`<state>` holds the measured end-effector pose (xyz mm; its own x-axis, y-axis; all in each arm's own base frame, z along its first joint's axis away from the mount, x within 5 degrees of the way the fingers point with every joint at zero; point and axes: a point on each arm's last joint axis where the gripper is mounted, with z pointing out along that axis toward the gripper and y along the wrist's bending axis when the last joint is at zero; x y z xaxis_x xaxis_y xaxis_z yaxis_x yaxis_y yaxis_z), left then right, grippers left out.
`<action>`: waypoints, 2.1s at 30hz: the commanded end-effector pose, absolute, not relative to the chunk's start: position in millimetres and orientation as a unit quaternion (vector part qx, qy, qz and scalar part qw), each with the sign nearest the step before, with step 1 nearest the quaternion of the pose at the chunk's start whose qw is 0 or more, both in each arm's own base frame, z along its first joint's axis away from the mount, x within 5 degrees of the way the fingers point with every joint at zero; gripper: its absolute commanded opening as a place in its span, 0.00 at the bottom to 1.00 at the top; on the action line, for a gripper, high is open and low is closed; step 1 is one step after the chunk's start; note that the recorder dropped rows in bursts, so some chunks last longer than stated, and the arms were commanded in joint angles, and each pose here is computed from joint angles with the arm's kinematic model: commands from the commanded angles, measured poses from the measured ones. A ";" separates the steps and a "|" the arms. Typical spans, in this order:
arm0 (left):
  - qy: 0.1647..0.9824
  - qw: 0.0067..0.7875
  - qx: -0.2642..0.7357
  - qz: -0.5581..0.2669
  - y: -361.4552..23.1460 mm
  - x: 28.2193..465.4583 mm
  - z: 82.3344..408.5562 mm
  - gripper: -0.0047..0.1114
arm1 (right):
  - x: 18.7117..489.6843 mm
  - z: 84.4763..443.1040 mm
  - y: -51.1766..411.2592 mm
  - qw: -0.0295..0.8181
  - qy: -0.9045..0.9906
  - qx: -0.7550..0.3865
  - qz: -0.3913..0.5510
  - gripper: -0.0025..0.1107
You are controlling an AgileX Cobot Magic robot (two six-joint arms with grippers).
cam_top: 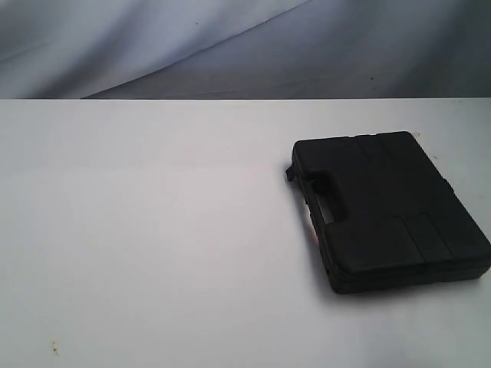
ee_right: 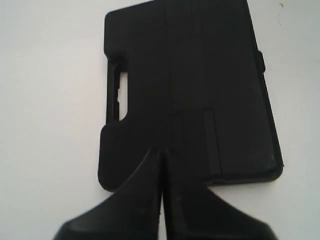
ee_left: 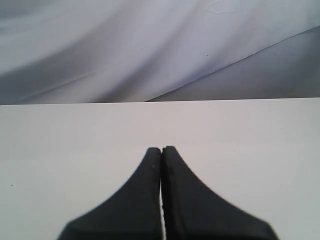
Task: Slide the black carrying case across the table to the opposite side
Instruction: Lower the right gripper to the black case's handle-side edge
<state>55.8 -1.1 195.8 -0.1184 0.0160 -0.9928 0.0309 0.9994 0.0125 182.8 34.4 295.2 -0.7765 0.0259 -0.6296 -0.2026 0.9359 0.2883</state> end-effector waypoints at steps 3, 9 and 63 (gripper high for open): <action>0.745 0.667 0.015 -0.006 -1.0 55.9 195.2 0.04 | 203.2 320.8 44.1 0.340 0.918 -0.067 0.195 0.02; 0.745 0.667 0.015 -0.006 -1.0 55.9 195.2 0.04 | 222.4 334.0 72.8 0.341 0.908 -0.109 0.217 0.02; 0.745 0.667 0.015 -0.006 -1.0 55.9 195.2 0.04 | 294.9 206.3 234.3 0.119 0.968 -0.205 0.077 0.02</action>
